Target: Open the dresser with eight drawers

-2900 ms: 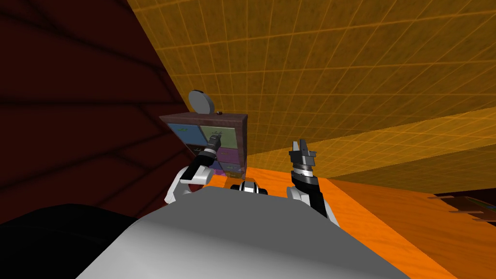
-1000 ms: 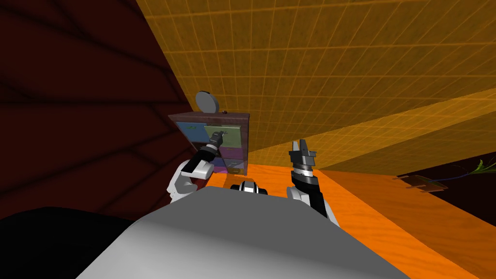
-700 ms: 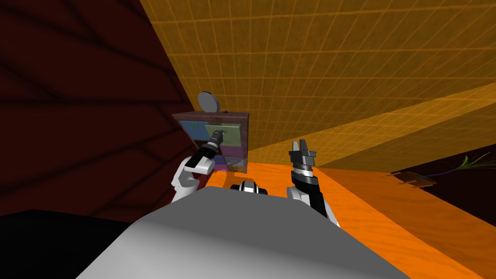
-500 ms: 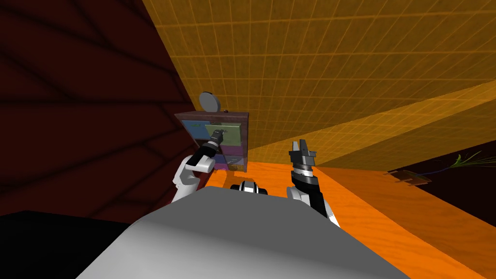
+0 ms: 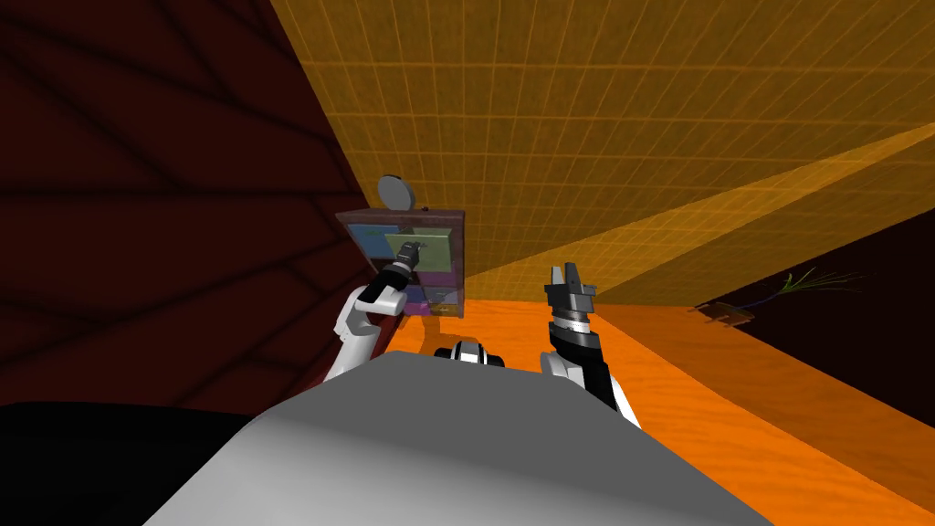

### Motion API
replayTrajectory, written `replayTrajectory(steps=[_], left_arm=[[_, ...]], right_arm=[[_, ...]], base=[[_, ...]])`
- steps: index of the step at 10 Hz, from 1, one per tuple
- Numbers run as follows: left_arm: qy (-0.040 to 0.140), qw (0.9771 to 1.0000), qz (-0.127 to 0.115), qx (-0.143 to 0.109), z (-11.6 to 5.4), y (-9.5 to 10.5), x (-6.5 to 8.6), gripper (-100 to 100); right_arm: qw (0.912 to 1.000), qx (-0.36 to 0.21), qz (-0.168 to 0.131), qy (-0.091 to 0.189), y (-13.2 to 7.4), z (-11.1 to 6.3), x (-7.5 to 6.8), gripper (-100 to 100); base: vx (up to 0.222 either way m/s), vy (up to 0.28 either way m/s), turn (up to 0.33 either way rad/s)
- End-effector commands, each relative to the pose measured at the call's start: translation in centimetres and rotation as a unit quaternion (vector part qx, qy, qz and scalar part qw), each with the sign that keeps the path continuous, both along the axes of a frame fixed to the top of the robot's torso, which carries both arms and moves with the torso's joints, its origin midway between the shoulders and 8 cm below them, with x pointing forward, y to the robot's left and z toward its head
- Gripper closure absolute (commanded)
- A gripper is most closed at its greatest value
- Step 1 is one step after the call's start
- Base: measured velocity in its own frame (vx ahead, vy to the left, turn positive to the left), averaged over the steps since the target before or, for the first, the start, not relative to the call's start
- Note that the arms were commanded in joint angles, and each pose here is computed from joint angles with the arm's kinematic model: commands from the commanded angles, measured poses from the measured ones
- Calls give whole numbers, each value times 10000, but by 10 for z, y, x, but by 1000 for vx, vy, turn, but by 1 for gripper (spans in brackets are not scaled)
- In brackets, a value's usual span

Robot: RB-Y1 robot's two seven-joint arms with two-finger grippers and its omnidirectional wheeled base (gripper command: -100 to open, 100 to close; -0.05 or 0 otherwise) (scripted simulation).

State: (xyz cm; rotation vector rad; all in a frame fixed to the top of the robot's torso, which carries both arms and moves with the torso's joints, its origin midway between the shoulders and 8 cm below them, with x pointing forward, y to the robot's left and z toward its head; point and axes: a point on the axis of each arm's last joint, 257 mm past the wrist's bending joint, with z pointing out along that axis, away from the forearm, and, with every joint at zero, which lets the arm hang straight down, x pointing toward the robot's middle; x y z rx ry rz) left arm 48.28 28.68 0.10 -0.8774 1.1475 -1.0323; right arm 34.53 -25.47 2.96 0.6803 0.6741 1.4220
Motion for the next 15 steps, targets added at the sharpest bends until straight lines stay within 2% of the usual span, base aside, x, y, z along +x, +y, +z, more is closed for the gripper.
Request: replayTrajectory(steps=[1, 2, 3, 4, 5, 6, 7, 8, 9, 10, 11, 12, 13, 14, 15], left_arm=[[-44, 9991, 372, 190, 11, 39, 16, -100], [18, 9987, 481, 176, 6, 51, 18, -100], [-1, 9975, 664, 244, 12, 71, 26, -100], [71, 9969, 747, 226, 6, 80, 27, -100], [54, 9950, 956, 271, 13, 103, 33, -100], [80, 9946, 1005, 259, 11, 108, 33, -100], [59, 9920, 1227, 282, 18, 133, 38, -100], [81, 9916, 1264, 271, 17, 137, 38, -100], [28, 9887, 1475, 280, 28, 161, 40, -100], [75, 9880, 1523, 260, 23, 167, 41, -100], [-25, 9851, 1700, 267, 39, 186, 41, -100], [64, 9837, 1780, 227, 31, 196, 41, -100], [-33, 9798, 1987, 202, 46, 219, 40, -100], [47, 9789, 2034, 171, 39, 225, 41, -100], [-27, 9742, 2253, 115, 52, 250, 38, -100]], right_arm=[[10000, 0, 1, -1, 0, 0, 0, 0], [10000, -1, 1, -1, 0, 0, 0, 0], [10000, -1, 0, 0, 0, 0, 0, 0], [10000, -1, 0, 0, 0, 0, 0, 0], [10000, -1, -1, 1, 0, 0, 0, 0], [10000, -1, 0, 0, 0, 0, 0, 0], [10000, -1, -1, 1, 0, 0, 0, 0], [10000, -1, 0, 0, 0, 0, 0, 0], [10000, -1, -1, 1, 0, 0, 0, 0], [10000, -1, 0, 0, 0, 0, 0, 0], [10000, -1, -1, 1, 0, 0, 0, 0], [10000, -1, 0, 0, 0, 0, 0, 0], [10000, -1, -1, 1, 0, 0, 0, 0], [10000, -1, 0, 1, 0, 0, 0, 0], [10000, -1, -1, 1, 0, 0, 0, 0]], base=[[-200, 28, -404], [-160, 31, -281], [-144, 27, -377], [-107, 15, -222], [-133, 3, -361], [-112, 0, -174], [-117, -7, -285], [-98, 0, -200], [-116, -14, -345], [-111, -9, -185], [-146, -39, -344], [-126, -43, -191], [-138, -47, -242], [-126, -19, -189], [-137, -28, -387]])
